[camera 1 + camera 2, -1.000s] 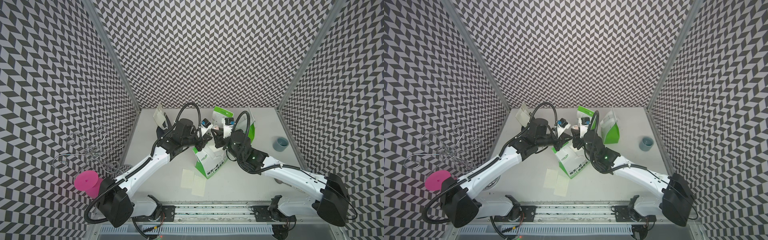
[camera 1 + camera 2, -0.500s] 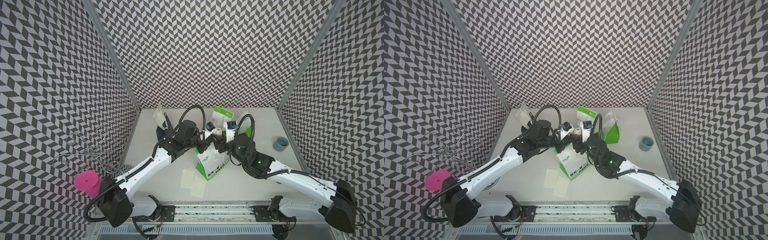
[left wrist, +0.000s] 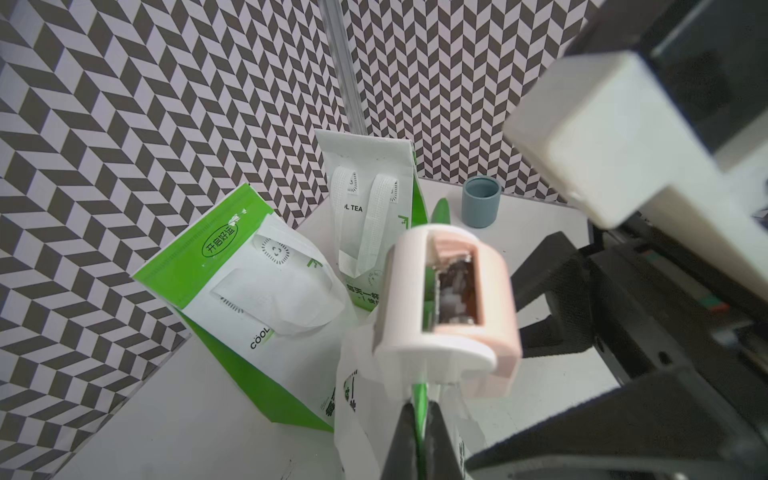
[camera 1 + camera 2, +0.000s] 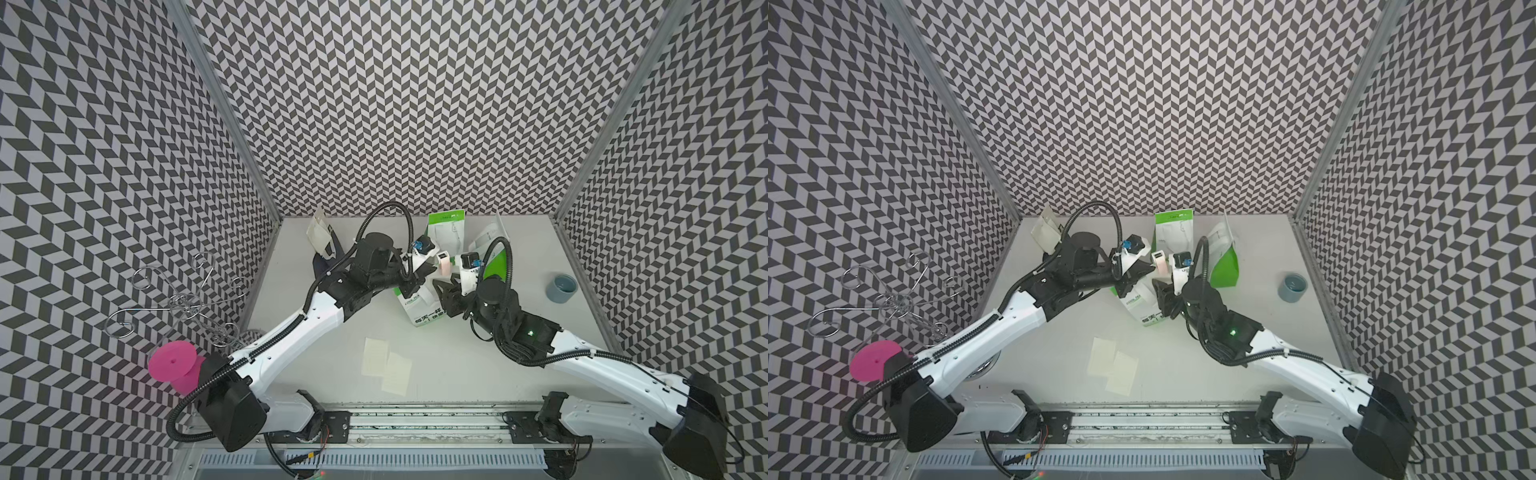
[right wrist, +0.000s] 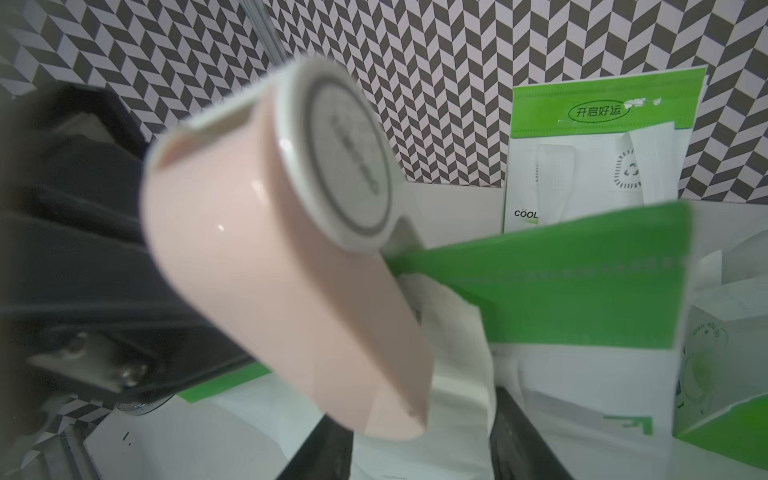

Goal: Staple the receipts to the bags
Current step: Place the stapler in the takeout bag.

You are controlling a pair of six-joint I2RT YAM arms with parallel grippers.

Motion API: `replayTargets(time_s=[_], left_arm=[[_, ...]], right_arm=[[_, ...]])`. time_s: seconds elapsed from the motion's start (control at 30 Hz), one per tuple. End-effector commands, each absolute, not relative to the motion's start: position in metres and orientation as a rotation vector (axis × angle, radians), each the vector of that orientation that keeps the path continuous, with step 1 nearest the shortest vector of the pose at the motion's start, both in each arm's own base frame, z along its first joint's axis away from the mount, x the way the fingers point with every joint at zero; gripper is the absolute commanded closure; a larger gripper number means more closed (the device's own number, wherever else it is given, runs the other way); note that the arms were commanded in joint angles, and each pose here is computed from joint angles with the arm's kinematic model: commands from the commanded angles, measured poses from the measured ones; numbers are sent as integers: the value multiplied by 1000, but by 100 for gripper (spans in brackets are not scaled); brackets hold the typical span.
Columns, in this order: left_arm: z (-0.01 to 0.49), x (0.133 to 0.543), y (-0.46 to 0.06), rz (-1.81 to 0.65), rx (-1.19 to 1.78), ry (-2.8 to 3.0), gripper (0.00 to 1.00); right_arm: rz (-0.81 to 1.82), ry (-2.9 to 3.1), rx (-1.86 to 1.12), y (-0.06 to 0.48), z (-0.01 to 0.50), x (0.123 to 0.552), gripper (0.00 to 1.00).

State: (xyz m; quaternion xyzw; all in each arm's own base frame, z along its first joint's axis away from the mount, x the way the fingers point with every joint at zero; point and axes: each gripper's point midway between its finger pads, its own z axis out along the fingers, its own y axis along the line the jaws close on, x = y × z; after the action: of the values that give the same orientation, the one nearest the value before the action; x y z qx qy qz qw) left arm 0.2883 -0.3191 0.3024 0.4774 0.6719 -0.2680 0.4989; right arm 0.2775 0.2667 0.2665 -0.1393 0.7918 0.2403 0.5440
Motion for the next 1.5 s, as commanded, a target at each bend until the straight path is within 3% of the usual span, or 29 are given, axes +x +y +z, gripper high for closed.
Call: replayTargets(time_s=[0.0, 0.17, 0.3, 0.4, 0.47, 0.6, 0.73, 0.97, 1.23, 1.4, 1.47], left_arm=[[326, 288, -325, -638, 1165, 1544, 100], [325, 286, -325, -643, 1177, 1544, 100], [320, 281, -325, -657, 1215, 1554, 100], [315, 273, -326, -676, 1269, 1559, 100], [313, 269, -326, -688, 1298, 1562, 100], [313, 265, -327, -707, 1309, 1555, 100], [313, 264, -327, -712, 1312, 1552, 100], [313, 260, -330, -734, 1331, 1540, 100], [318, 259, -329, -718, 1331, 1525, 100], [318, 259, -329, -719, 1341, 1527, 100], [316, 257, -330, -725, 1361, 1535, 100]], right_arm=[[615, 1781, -338, 261, 302, 268, 44], [639, 1728, -303, 242, 319, 256, 43], [650, 1711, -340, 239, 335, 249, 33], [661, 1665, -392, 239, 359, 245, 31], [672, 1631, -391, 236, 375, 243, 34], [700, 1563, -368, 234, 403, 242, 50], [676, 1564, -366, 240, 414, 250, 56], [608, 1635, -410, 253, 390, 265, 54], [534, 1771, -432, 254, 348, 272, 71], [526, 1754, -398, 244, 352, 269, 69], [524, 1719, -382, 239, 366, 267, 53]])
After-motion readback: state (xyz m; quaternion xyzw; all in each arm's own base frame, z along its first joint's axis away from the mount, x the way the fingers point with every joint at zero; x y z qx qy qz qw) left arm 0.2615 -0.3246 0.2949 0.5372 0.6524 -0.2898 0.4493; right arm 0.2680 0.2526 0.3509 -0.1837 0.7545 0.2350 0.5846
